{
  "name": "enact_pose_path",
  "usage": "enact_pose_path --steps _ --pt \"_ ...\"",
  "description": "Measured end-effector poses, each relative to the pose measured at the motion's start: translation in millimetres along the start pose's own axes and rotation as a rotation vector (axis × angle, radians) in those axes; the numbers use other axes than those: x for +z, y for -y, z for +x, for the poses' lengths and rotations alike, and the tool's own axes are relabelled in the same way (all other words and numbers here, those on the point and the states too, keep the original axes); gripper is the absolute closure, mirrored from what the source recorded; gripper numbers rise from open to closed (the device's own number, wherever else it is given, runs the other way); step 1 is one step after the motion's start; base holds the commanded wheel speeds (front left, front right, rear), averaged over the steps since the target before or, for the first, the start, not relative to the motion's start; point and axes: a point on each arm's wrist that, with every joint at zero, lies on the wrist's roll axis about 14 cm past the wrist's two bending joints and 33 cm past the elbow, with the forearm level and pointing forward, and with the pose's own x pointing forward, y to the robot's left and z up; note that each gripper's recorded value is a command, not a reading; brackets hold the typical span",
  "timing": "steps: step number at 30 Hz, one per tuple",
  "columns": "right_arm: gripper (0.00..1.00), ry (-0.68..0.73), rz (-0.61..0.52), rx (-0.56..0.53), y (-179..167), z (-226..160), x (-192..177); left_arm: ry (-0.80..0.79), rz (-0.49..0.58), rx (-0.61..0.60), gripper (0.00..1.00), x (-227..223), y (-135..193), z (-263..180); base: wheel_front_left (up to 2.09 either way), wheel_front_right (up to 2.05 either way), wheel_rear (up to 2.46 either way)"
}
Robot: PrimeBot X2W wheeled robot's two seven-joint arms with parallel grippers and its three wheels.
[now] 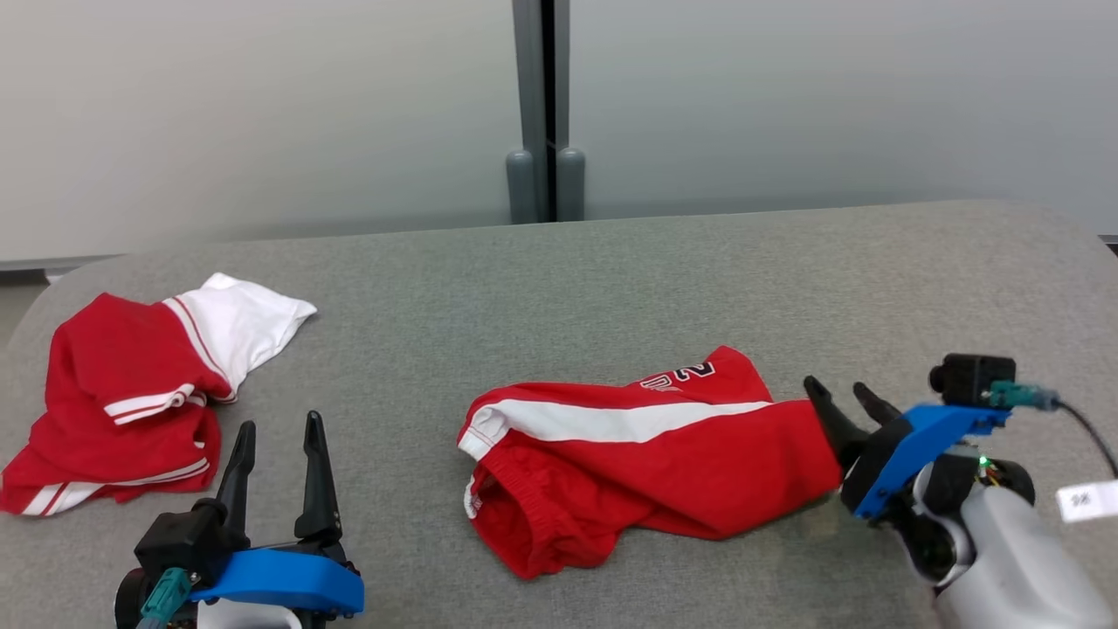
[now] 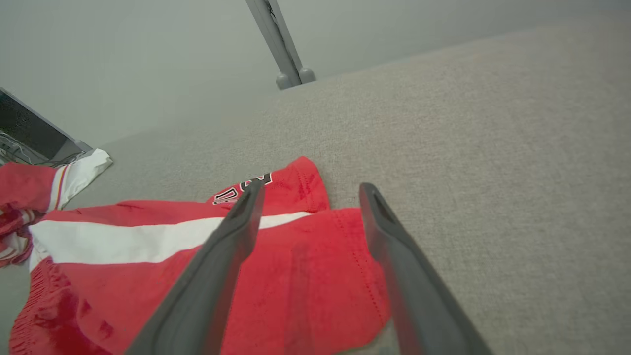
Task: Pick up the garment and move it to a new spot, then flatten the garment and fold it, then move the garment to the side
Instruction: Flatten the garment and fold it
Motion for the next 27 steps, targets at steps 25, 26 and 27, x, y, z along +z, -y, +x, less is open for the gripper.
enact_pose_path --steps 25,26,27 --pt "1.00 -0.597 0.078 -0.102 21.7 28.3 -71.1 -0.027 -0.001 0.089 0.00 -8.0 -31.1 -1.2 0.00 0.00 0.00" --pt "1.00 -0.601 0.077 -0.092 18.0 28.0 -72.5 -0.029 -0.002 0.088 0.00 -8.5 -31.0 -1.2 0.00 0.00 0.00" --pt "1.00 -0.590 0.075 -0.080 14.5 28.7 -71.2 -0.030 -0.002 0.088 0.00 -9.1 -31.1 -1.3 0.00 0.00 0.00"
